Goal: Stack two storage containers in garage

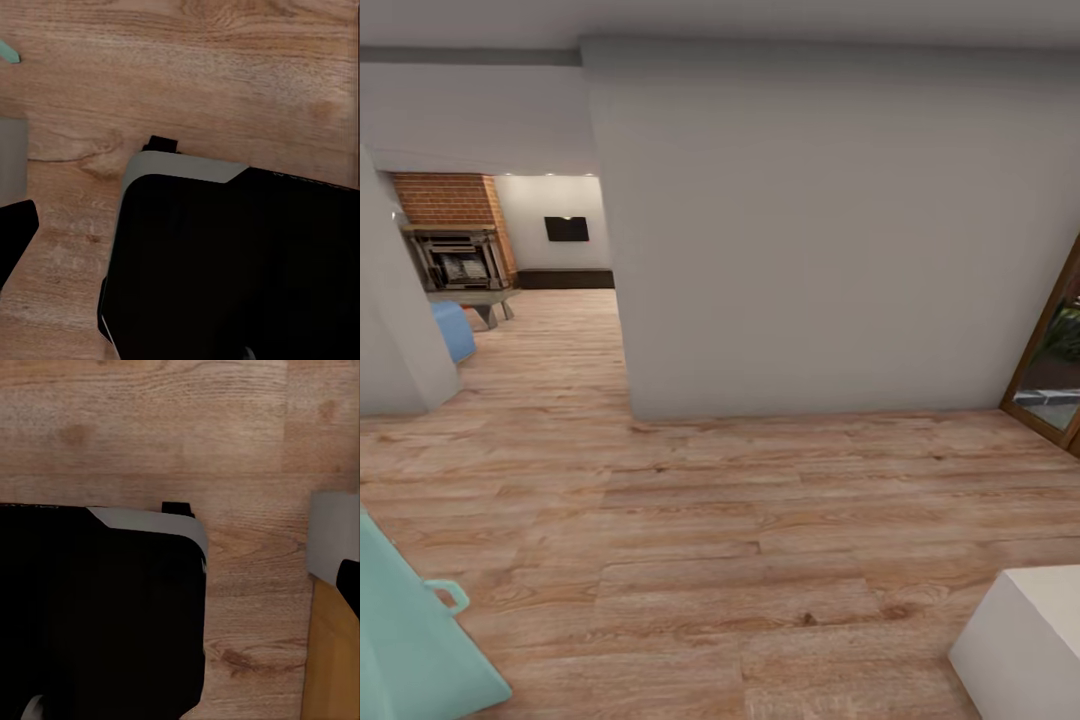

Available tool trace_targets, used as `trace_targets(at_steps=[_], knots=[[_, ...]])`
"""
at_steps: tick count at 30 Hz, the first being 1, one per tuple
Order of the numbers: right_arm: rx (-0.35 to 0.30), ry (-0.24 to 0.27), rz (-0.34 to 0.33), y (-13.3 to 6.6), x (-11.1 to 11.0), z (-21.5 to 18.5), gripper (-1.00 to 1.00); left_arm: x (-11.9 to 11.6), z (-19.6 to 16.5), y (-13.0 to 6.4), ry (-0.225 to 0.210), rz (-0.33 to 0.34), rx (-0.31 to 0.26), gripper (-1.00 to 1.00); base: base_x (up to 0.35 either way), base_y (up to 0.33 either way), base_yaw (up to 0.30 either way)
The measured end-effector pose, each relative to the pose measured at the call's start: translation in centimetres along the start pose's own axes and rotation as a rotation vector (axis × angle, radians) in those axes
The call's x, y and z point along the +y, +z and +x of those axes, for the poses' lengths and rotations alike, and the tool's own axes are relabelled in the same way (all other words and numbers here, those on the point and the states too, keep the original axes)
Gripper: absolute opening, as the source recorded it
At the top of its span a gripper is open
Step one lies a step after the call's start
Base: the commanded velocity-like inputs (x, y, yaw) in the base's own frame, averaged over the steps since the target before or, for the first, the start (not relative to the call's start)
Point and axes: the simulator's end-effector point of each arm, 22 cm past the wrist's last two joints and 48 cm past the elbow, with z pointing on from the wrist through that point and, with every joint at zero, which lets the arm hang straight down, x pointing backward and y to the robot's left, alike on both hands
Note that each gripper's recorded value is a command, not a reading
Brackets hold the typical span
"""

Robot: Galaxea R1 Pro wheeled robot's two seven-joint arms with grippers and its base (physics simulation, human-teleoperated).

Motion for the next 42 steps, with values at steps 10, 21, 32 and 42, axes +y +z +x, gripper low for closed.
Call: trace_targets(at_steps=[10, 21, 32, 42], knots=[[-0.004, 0.002, 0.000, 0.0, 0.0, -0.1, 1.00, -0.1, 1.0, 0.0, 0.003, 0.003, 0.012, 1.00, 0.323, 0.000, 0.000], [-0.008, -0.007, 0.017, 0.1, -1.5, -0.1, 1.00, -1.8, 1.2, -0.1, 0.002, 0.085, 0.018, 1.00, 0.323, 0.000, 0.000], [-0.008, -0.004, 0.016, 0.1, -1.4, -0.1, 1.00, -1.6, 1.1, -0.1, 0.000, 0.084, 0.014, 1.00, 0.323, 0.000, 0.084], [-0.008, -0.005, 0.018, 0.1, -1.5, -0.1, 1.00, -1.6, 1.1, -0.1, 0.000, 0.083, 0.014, 1.00, 0.323, 0.000, 0.266]])
